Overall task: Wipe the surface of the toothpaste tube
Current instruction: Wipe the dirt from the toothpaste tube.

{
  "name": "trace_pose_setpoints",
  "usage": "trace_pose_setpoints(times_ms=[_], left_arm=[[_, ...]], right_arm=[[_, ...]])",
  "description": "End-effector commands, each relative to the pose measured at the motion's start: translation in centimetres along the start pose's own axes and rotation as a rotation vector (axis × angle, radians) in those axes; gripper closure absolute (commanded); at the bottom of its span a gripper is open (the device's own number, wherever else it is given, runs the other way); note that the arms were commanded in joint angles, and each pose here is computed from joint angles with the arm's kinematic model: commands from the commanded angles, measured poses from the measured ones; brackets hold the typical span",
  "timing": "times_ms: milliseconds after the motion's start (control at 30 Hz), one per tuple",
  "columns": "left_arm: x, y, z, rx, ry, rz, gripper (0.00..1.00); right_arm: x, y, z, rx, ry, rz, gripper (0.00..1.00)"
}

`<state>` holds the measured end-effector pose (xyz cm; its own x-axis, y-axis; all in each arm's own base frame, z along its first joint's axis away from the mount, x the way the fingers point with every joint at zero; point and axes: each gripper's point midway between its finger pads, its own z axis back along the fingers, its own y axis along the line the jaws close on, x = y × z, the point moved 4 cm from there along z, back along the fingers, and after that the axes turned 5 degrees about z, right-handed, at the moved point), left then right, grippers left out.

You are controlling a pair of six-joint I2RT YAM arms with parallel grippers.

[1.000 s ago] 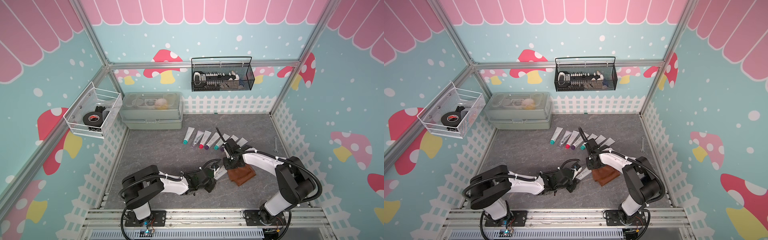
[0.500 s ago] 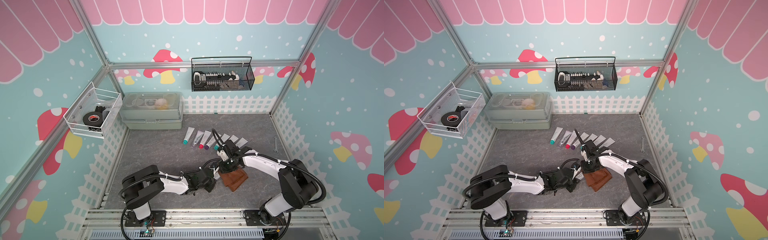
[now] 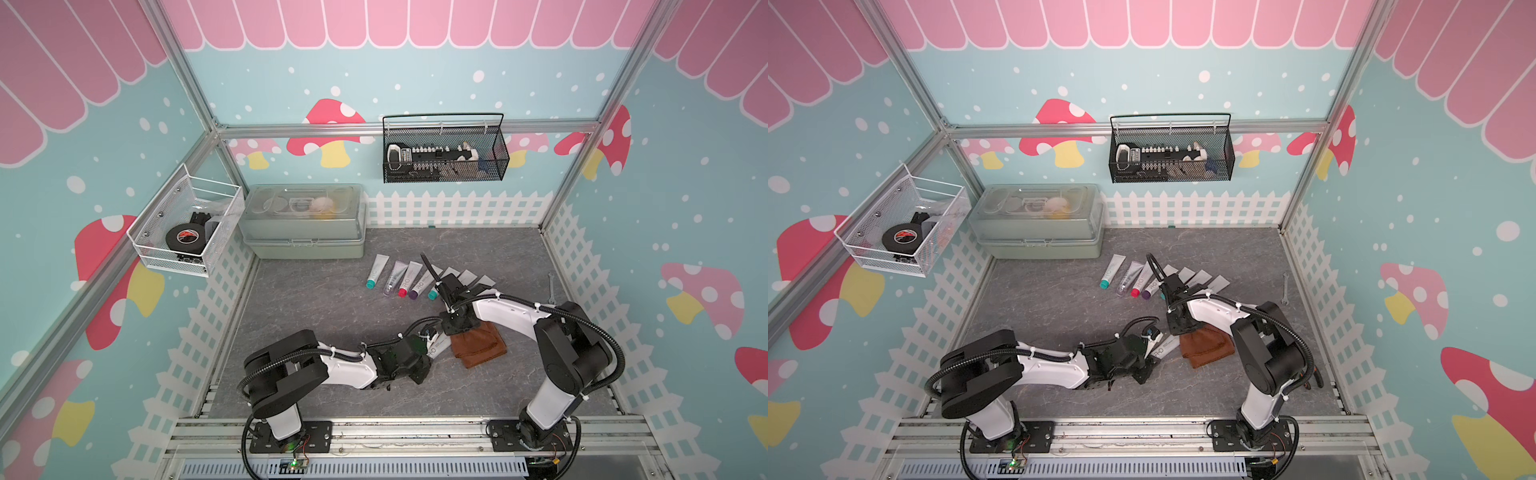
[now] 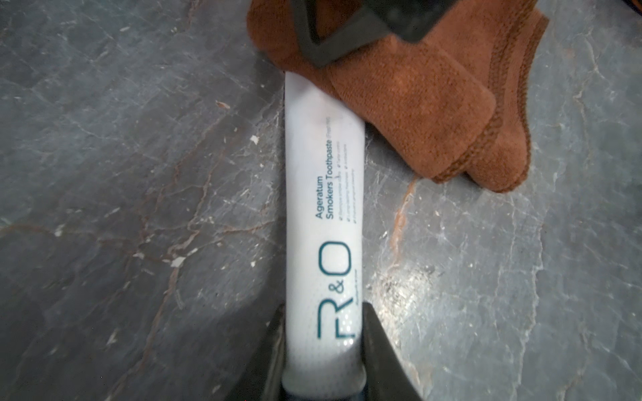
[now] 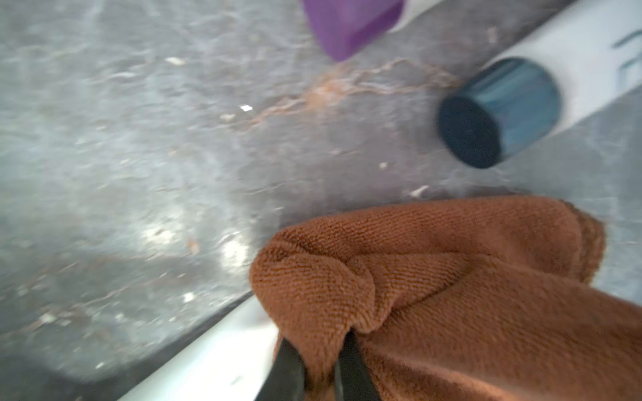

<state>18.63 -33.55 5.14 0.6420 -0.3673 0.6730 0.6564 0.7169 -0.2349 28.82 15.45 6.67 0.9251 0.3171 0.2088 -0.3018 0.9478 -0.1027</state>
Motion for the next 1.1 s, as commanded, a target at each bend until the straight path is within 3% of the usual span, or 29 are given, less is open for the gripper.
trace_pose_setpoints(times_ms=[0, 233, 433, 600, 833, 1067], left_arm=[[-0.7, 0.6, 0.1, 0.021, 0.01, -0.004, 0.76], [-0.7, 0.5, -0.1, 0.02, 0.014, -0.005, 0.76], [-0.7, 0.5, -0.3, 0.019, 0.016, -0.005, 0.76], [-0.7, 0.5, -0.3, 0.02, 0.019, -0.006, 0.76], [-0.8, 0.6, -0.1, 0.025, 0.014, -0.004, 0.76], [-0.7, 0.8, 0.2, 0.031, 0.003, -0.002, 0.76]], right_arm=[[-3.4, -2.8, -1.1, -0.107, 0.14, 0.003, 0.9], [-1.8, 0.3, 4.0, 0.238, -0.041, -0.036, 0.9], [-1.3, 4.4, 4.6, 0.464, -0.044, 0.0, 0.89], [-1.9, 4.5, 1.1, 0.364, 0.046, 0.021, 0.9], [-3.0, -0.1, -2.1, 0.009, 0.14, 0.025, 0.9], [-3.4, -2.2, -2.3, -0.05, 0.145, -0.019, 0.9]])
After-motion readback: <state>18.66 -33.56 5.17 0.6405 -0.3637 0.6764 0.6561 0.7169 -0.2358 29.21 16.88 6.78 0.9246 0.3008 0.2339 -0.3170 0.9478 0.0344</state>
